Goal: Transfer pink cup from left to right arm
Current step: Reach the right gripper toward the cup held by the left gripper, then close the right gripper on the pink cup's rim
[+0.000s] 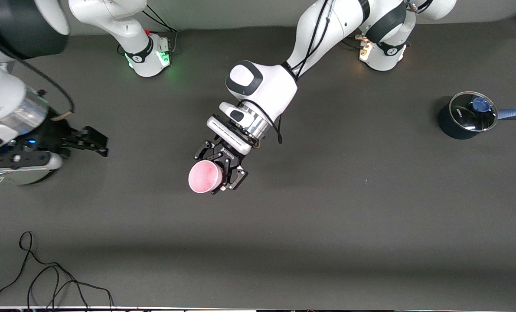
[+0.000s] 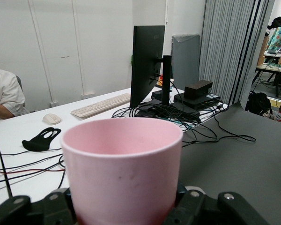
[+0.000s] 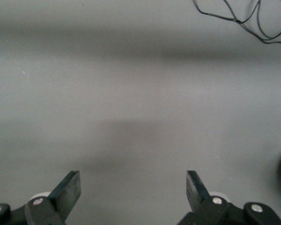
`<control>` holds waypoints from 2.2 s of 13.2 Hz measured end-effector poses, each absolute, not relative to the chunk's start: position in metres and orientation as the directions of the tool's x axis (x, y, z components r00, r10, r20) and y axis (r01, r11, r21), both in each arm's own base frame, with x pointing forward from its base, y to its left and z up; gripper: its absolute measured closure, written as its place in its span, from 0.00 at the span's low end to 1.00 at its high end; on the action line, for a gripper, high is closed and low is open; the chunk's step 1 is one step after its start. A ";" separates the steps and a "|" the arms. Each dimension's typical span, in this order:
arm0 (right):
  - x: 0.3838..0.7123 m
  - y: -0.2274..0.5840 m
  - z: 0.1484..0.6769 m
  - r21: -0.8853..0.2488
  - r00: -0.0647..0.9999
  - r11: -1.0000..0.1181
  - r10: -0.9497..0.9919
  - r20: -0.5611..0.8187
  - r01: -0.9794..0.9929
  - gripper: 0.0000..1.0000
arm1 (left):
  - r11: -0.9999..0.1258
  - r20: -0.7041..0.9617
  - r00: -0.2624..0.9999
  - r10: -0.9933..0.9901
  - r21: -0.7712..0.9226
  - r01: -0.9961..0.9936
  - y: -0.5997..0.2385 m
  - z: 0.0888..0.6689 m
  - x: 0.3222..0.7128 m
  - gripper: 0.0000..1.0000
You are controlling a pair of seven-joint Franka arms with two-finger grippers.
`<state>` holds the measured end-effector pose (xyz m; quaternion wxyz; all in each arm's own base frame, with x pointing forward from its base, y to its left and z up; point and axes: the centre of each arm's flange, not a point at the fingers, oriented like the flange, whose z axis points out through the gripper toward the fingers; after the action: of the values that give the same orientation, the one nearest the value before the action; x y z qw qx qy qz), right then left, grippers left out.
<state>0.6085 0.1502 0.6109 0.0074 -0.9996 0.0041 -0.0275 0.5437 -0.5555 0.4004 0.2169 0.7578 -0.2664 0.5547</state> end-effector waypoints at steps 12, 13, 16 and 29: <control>0.633 0.245 0.602 -0.261 0.992 -0.959 -0.122 0.039 -0.108 0.00 | -0.764 0.956 0.241 -0.165 0.031 -0.644 -0.555 0.400 0.544 0.35; 0.637 0.248 0.600 -0.281 0.985 -0.947 -0.169 0.032 -0.153 0.00 | -0.764 0.956 0.241 -0.165 0.031 -0.644 -0.555 0.400 0.544 0.35; 0.650 0.253 0.585 -0.299 0.976 -0.934 -0.214 0.035 -0.194 0.00 | -0.764 0.956 0.241 -0.165 0.030 -0.644 -0.555 0.400 0.544 0.35; 0.673 0.283 0.542 -0.311 0.954 -0.909 -0.298 0.023 -0.276 0.00 | -0.767 0.954 0.243 -0.175 0.023 -0.641 -0.555 0.395 0.543 0.35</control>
<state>0.6729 0.2827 0.5418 0.1538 -0.9765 0.1471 -0.0352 0.5433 -0.5545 0.3954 0.2107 0.7597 -0.2684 0.5535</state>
